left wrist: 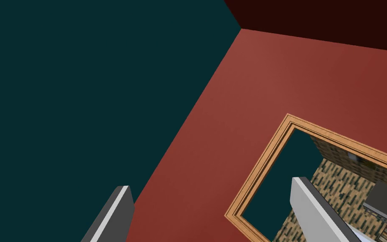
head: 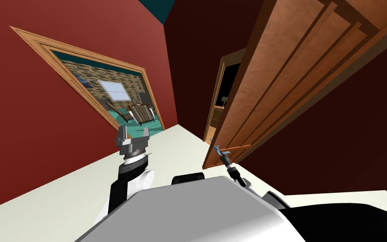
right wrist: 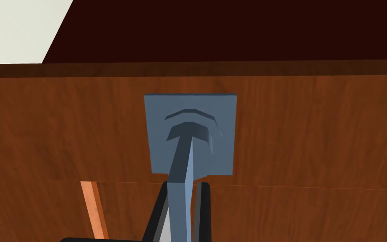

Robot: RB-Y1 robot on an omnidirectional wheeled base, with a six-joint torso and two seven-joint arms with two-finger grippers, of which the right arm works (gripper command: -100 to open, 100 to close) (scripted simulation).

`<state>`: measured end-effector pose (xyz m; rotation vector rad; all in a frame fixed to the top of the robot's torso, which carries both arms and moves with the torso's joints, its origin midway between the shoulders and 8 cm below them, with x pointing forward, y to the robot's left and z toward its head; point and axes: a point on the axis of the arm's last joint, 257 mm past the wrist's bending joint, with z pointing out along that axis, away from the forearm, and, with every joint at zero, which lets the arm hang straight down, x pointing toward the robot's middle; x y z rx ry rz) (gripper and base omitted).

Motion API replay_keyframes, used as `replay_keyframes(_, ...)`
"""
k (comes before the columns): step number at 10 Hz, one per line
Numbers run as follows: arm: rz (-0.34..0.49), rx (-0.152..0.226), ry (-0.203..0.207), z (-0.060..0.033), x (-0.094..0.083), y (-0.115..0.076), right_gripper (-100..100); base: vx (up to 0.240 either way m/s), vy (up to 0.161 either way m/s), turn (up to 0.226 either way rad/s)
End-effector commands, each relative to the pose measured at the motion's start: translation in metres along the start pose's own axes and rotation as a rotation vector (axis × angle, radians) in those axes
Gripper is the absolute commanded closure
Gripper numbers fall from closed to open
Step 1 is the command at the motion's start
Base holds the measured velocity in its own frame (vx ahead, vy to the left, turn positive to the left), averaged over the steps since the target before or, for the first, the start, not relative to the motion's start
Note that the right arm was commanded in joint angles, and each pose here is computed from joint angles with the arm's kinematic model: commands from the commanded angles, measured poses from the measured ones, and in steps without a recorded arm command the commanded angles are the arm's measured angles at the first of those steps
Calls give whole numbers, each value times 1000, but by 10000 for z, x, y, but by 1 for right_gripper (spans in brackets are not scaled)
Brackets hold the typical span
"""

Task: Pull the door open

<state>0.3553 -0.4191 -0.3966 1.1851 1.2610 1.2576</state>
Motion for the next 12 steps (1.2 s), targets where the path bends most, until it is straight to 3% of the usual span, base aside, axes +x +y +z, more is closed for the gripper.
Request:
replay_keyframes(1,-1,-1,5,-62,-18,3,100,-141,-49,173)
replay_keyframes(7,-2,-4,15,-206,-57,13,100,-147,-55,116)
replay_keyframes(8,-3,-5,21,-274,-75,19,100,-129,-54,184)
replay_keyframes(12,-4,-6,31,-405,-109,34,100,-180,-68,147)
